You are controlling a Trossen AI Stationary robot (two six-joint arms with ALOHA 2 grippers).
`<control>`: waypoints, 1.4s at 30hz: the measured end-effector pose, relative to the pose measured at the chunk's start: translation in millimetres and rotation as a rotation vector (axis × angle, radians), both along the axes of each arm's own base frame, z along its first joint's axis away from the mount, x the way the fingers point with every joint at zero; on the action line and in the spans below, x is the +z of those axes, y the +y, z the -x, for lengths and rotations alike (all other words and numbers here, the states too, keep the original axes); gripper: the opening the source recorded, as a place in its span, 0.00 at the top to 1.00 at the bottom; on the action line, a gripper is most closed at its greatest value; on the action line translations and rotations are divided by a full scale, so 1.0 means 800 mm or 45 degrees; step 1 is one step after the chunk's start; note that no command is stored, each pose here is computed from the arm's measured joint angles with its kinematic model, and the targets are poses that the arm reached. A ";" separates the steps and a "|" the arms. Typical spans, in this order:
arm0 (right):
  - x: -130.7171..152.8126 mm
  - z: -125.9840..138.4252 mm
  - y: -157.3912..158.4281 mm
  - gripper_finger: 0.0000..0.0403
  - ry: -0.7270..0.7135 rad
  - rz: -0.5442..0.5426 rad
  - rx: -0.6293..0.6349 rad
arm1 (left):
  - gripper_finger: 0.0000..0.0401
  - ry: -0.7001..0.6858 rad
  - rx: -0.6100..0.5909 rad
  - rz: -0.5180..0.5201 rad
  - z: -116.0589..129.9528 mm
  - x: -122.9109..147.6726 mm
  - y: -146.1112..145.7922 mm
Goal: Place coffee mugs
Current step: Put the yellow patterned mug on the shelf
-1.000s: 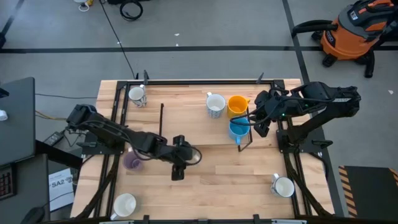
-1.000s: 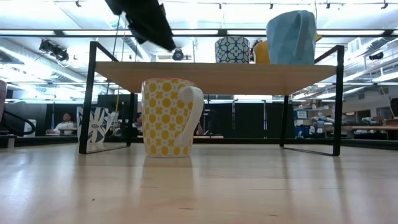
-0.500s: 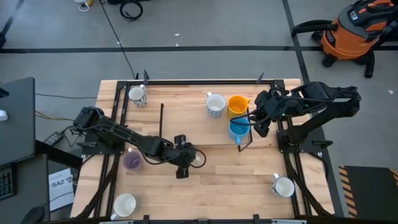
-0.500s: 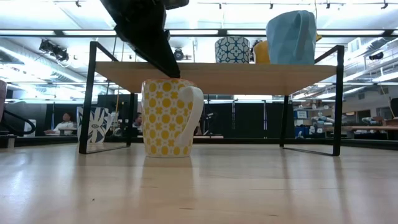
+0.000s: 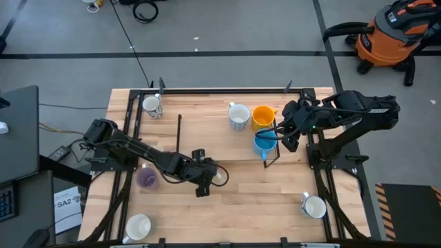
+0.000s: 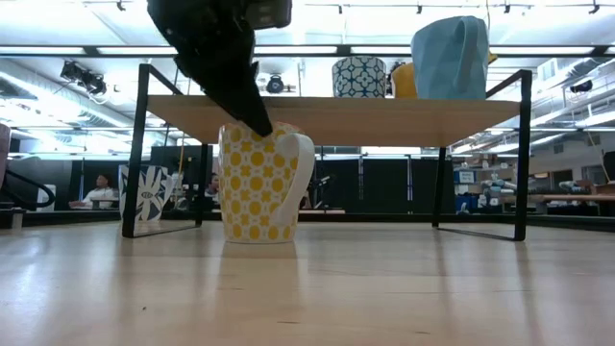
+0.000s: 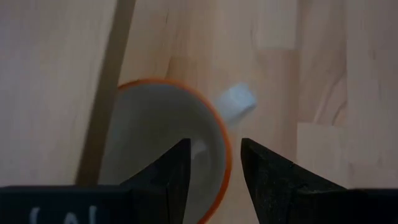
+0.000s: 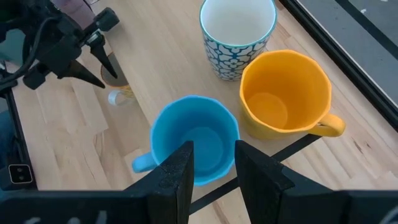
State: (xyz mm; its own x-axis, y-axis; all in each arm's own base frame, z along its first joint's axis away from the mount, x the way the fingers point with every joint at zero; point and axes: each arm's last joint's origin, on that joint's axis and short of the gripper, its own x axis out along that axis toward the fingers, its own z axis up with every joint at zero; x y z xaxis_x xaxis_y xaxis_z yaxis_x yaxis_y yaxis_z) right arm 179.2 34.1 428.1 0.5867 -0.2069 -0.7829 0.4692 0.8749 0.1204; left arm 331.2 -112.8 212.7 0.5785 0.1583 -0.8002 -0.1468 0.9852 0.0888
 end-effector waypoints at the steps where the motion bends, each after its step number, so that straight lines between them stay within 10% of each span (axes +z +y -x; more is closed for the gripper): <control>1: 0.000 0.000 0.000 0.70 0.000 0.000 0.000 | 0.63 0.016 -0.002 -0.003 0.001 -0.001 0.000; 27: 0.000 0.000 0.000 0.70 0.012 0.033 0.044 | 0.93 0.076 -0.096 0.112 0.003 -0.001 -0.004; 42: 0.000 0.000 0.000 0.70 0.013 0.033 0.046 | 0.93 -0.175 -0.671 0.221 -0.020 0.102 -0.042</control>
